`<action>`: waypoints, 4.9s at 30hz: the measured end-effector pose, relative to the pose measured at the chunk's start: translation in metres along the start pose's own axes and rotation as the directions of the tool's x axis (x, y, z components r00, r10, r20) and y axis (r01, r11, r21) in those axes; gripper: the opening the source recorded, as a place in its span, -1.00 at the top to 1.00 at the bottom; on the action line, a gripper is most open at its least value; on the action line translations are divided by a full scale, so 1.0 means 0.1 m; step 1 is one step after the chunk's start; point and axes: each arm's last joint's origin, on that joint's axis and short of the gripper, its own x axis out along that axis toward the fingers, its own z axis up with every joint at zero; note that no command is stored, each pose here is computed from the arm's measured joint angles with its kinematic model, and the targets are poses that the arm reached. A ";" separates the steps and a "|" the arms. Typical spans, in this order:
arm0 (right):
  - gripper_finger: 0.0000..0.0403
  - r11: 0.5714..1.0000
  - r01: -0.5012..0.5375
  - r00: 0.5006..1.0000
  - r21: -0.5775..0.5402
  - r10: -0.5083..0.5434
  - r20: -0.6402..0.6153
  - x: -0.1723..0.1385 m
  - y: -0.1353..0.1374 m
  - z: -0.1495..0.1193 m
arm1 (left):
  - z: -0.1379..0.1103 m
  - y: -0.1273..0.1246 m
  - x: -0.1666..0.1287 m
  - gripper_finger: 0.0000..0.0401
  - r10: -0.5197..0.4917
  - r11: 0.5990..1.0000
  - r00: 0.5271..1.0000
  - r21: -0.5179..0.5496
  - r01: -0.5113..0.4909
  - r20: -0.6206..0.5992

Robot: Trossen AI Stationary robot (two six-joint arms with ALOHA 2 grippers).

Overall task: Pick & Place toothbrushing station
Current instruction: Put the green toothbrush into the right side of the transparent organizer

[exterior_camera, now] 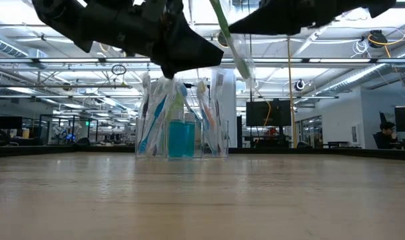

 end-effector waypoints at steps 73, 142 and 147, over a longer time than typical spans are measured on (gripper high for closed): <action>0.20 0.415 -0.017 0.984 -0.910 -0.155 -0.089 0.05 0.35 -0.09 | 0.01 0.07 0.01 0.96 -0.263 0.811 0.965 -0.544 0.215 -0.012; 0.59 0.131 0.142 0.987 -0.981 -0.093 0.130 0.56 0.06 -0.27 | 0.07 0.09 0.05 0.87 -0.329 0.660 0.943 -0.726 0.191 -0.051; 0.84 0.203 0.155 0.986 -0.967 -0.097 0.137 0.56 0.05 -0.26 | 0.11 0.08 0.06 0.85 -0.338 0.640 0.940 -0.743 0.196 -0.044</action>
